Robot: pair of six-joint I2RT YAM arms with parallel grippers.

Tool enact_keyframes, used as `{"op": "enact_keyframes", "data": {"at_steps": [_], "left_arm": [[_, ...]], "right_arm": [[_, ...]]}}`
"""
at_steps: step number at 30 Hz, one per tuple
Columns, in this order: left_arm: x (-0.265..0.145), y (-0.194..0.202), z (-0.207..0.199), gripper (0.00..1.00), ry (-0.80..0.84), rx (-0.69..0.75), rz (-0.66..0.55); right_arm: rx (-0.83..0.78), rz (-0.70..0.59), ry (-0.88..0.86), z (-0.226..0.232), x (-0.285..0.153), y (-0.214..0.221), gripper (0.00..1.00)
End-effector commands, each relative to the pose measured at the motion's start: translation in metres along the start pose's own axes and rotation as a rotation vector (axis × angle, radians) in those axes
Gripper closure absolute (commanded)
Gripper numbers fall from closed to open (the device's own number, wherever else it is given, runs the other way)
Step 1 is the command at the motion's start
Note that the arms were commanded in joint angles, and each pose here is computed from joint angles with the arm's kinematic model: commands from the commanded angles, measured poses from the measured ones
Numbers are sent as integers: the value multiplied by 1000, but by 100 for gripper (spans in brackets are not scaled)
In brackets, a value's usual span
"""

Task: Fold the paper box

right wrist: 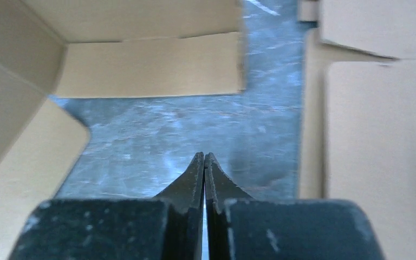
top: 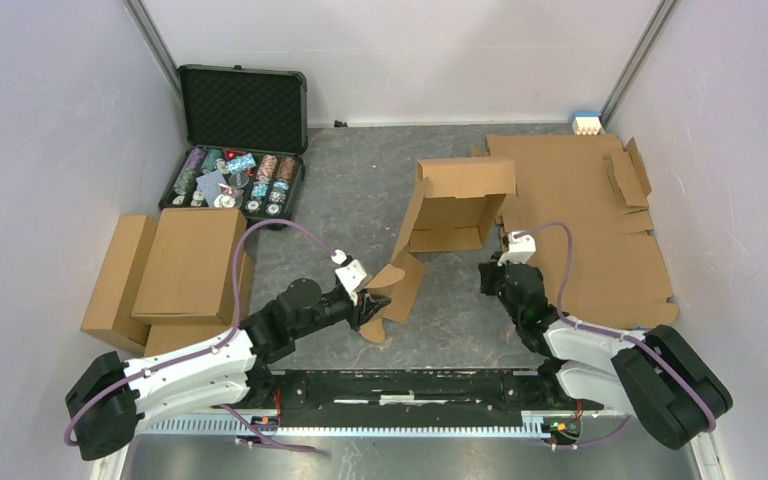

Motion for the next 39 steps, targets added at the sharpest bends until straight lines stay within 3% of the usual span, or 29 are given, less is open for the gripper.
{"op": "enact_keyframes", "data": {"at_steps": [1, 8, 21, 34, 39], "left_arm": [[1, -5, 1, 71, -29, -39, -20], [4, -5, 2, 73, -51, -68, -10], [6, -5, -1, 76, -22, -89, -5], [8, -5, -4, 76, 0, -89, 2], [8, -4, -3, 76, 0, -88, 5]], "right_arm": [[-5, -94, -214, 47, 12, -32, 100], [-52, -178, -227, 80, 43, -41, 100], [-2, -95, -124, 96, 99, -31, 100], [-25, 214, -7, 73, 123, 22, 100], [-50, 206, -10, 71, 117, 16, 100]]}}
Point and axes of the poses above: each gripper's point midway between its finger pads, its own x axis out along the fingers, its own z axis along the line the jaws close on, y = z × x, the point moved 7 cm from there along -x, back along the fingers, and after that the axes turned 1 degree about x, right-handed, at the moved point
